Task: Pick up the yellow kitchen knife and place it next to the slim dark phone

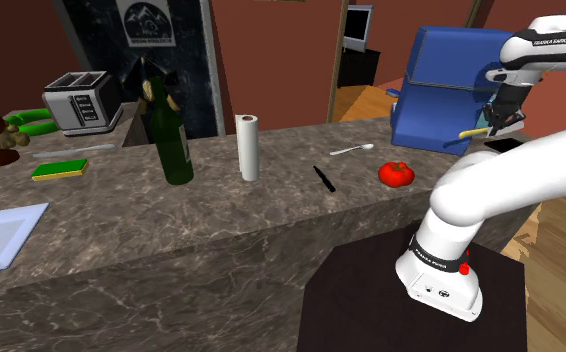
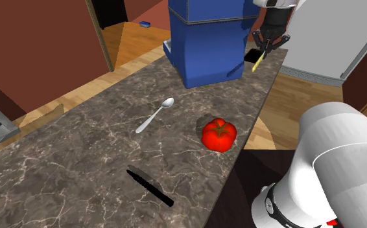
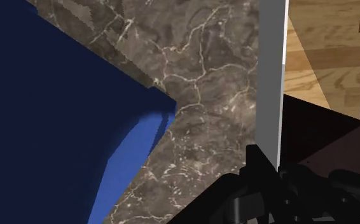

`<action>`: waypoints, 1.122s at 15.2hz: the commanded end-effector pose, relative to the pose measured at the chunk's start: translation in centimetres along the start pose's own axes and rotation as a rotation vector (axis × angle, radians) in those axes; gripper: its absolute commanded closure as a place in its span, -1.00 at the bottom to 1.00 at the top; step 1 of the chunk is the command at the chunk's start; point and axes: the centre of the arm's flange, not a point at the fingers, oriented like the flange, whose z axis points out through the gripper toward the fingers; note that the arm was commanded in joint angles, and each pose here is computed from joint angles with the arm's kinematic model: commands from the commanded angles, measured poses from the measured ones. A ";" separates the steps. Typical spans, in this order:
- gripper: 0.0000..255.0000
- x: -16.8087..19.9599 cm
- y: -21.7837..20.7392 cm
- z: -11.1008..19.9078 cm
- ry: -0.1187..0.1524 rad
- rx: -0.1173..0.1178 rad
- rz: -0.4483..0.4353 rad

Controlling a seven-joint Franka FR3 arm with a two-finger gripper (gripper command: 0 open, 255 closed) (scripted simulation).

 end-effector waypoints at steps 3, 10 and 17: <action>1.00 -5.0 -2.2 0.3 -0.003 0.001 0.001; 1.00 -11.7 -5.3 1.5 -0.003 0.001 0.001; 1.00 -11.7 -5.3 5.1 -0.003 0.001 0.001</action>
